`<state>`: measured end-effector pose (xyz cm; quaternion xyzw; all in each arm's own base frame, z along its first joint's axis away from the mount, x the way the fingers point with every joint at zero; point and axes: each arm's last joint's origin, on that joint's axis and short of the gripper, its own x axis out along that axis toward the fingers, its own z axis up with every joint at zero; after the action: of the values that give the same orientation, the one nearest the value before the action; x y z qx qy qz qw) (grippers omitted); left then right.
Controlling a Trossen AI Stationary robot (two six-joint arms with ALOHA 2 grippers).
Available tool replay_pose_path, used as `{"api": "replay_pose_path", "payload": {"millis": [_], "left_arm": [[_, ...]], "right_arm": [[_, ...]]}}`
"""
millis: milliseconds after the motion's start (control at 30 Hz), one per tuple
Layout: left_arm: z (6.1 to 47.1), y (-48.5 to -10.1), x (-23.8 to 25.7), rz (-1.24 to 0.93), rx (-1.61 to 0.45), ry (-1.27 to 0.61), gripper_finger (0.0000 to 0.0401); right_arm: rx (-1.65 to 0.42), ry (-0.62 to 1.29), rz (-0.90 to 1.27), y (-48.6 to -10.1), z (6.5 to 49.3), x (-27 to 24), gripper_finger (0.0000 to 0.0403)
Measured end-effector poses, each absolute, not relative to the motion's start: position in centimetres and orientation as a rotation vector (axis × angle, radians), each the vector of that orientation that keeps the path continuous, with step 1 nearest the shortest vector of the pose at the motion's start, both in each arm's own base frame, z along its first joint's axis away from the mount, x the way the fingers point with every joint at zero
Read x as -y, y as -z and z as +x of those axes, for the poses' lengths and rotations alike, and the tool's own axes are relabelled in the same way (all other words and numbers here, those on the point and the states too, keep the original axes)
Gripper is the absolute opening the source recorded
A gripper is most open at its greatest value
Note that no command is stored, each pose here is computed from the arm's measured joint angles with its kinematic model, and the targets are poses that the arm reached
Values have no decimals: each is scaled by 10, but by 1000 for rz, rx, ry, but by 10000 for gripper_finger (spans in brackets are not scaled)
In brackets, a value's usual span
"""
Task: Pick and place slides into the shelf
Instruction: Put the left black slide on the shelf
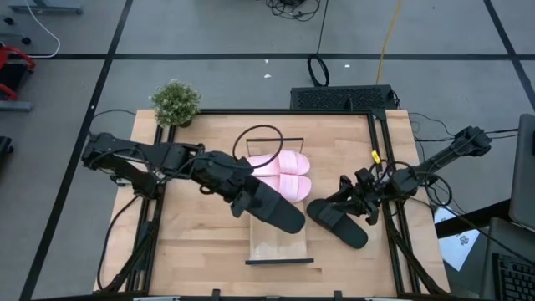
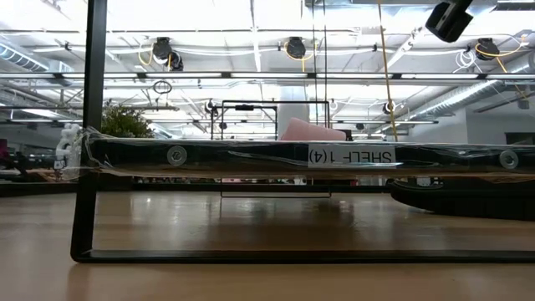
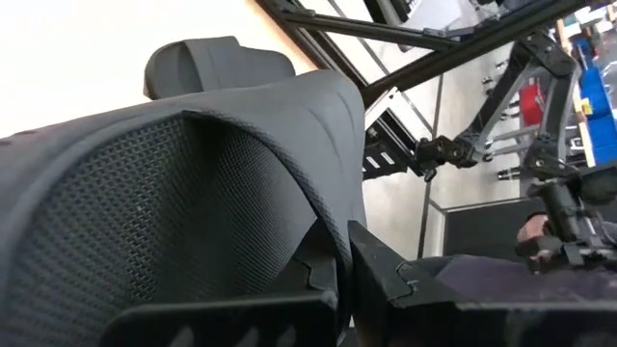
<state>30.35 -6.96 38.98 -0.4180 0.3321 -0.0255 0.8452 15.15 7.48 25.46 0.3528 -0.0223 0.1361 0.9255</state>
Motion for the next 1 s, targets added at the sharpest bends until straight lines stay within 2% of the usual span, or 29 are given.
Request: {"api": "replay_pose_path", "payload": {"millis": [333, 667, 1000], "left_arm": [[327, -389, 79, -1055, -535, -35, 0], [310, -384, 123, -1233, -425, -277, 0], [333, -335, 161, -1308, -515, -403, 0]], "right_arm": [[-19, -289, 748, -249, 153, -77, 141], [-50, -271, 614, -244, 153, -77, 141], [-28, -72, 465, -240, 153, -70, 141]]}}
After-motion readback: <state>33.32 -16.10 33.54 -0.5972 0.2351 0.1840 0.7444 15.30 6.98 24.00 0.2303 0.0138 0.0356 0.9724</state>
